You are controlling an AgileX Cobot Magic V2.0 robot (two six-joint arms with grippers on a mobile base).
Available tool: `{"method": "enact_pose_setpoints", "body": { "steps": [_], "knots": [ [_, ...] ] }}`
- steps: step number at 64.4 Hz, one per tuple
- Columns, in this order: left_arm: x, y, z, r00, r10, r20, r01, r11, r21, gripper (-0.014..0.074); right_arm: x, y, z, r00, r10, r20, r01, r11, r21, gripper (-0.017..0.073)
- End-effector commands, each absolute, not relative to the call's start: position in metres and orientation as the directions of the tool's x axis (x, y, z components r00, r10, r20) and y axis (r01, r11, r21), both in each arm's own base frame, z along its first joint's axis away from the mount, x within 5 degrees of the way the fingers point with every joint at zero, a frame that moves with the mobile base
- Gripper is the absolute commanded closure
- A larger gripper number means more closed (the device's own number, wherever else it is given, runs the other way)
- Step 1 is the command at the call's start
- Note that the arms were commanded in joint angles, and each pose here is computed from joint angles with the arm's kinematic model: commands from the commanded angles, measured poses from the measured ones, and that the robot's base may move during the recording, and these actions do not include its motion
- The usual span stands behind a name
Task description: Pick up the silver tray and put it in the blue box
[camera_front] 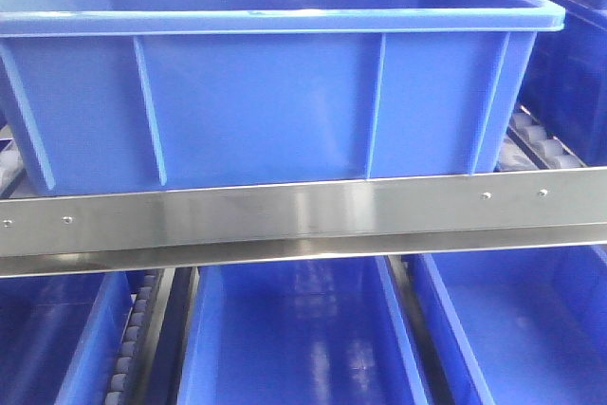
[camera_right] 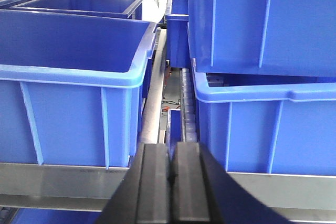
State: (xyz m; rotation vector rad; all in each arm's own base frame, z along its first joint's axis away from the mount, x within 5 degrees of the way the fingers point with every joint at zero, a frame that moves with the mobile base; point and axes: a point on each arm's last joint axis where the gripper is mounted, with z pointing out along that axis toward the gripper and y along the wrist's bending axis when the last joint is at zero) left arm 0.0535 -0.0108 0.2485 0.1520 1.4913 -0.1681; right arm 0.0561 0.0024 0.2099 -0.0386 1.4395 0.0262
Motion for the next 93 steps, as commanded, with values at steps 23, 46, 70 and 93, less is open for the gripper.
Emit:
{"method": "enact_pose_setpoints", "body": {
  "steps": [23, 46, 70, 93],
  "knots": [
    [0.054, -0.009, 0.211, 0.188, -0.024, -0.982, 0.164, 0.986, 0.007, 0.0599, 0.052, 0.002, 0.224, 0.249, -0.009, -0.968, -0.031, 0.999, -0.018, 0.0503],
    [0.054, -0.009, 0.209, 0.176, -0.018, -0.984, 0.164, 0.986, 0.011, 0.0600, 0.052, 0.002, 0.224, 0.249, -0.009, -0.968, -0.031, 0.999, -0.018, 0.0503],
    [0.054, -0.009, 0.209, 0.176, -0.018, -0.984, 0.164, 0.986, 0.011, 0.0599, 0.052, 0.002, 0.224, 0.249, -0.009, -0.968, -0.031, 0.999, -0.018, 0.0503],
    [0.054, -0.009, 0.209, 0.176, -0.018, -0.984, 0.164, 0.986, 0.011, 0.0600, 0.052, 0.002, 0.224, 0.249, -0.009, -0.968, -0.031, 0.999, -0.018, 0.0503]
  ]
}}
